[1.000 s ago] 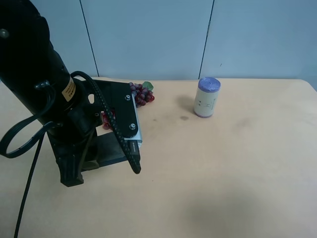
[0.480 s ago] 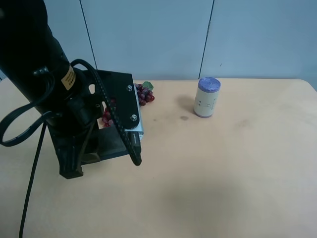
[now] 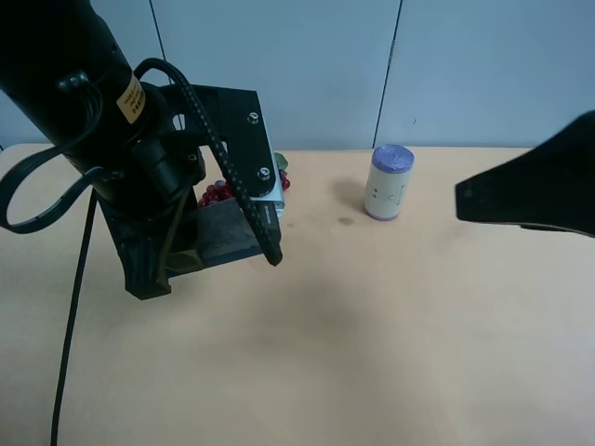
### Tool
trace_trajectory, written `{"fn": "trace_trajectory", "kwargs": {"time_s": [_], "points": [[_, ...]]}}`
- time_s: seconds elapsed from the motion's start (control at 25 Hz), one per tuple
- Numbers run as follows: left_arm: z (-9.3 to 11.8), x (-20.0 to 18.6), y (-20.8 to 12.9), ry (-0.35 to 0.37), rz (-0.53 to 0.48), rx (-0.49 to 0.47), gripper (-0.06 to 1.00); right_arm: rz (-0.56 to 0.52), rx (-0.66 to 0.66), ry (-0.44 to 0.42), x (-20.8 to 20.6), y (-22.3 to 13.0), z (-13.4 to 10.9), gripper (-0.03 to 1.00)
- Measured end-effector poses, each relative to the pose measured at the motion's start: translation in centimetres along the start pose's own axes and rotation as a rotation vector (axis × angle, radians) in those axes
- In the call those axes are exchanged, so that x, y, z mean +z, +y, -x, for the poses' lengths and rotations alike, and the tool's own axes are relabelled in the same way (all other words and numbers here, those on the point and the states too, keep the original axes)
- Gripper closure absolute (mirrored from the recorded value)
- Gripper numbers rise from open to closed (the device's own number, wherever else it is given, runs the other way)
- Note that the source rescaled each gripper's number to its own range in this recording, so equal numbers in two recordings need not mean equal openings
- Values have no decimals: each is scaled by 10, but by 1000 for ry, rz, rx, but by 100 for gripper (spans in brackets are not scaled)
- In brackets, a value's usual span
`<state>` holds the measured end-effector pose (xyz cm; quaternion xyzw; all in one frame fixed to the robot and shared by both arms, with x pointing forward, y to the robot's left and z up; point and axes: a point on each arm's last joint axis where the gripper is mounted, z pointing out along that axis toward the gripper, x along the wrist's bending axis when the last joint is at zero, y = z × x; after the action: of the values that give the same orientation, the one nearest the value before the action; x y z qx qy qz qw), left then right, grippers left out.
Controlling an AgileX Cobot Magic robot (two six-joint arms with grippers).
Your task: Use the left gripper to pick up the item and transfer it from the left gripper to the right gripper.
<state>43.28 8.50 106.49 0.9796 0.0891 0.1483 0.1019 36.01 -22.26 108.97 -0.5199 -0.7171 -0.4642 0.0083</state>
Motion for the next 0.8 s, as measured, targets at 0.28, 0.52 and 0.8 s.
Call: {"fn": "trace_trajectory", "kwargs": {"time_s": [0.28,0.52,0.8], "points": [[0,0,0,4,0,12,94,-32,40,192,43,21,11,-3],[-1,0,1,14,7,20,94,-64,54,249,69,26,24,-3],[-2,0,2,25,23,29,94,-105,107,350,96,28,37,-3]]}}
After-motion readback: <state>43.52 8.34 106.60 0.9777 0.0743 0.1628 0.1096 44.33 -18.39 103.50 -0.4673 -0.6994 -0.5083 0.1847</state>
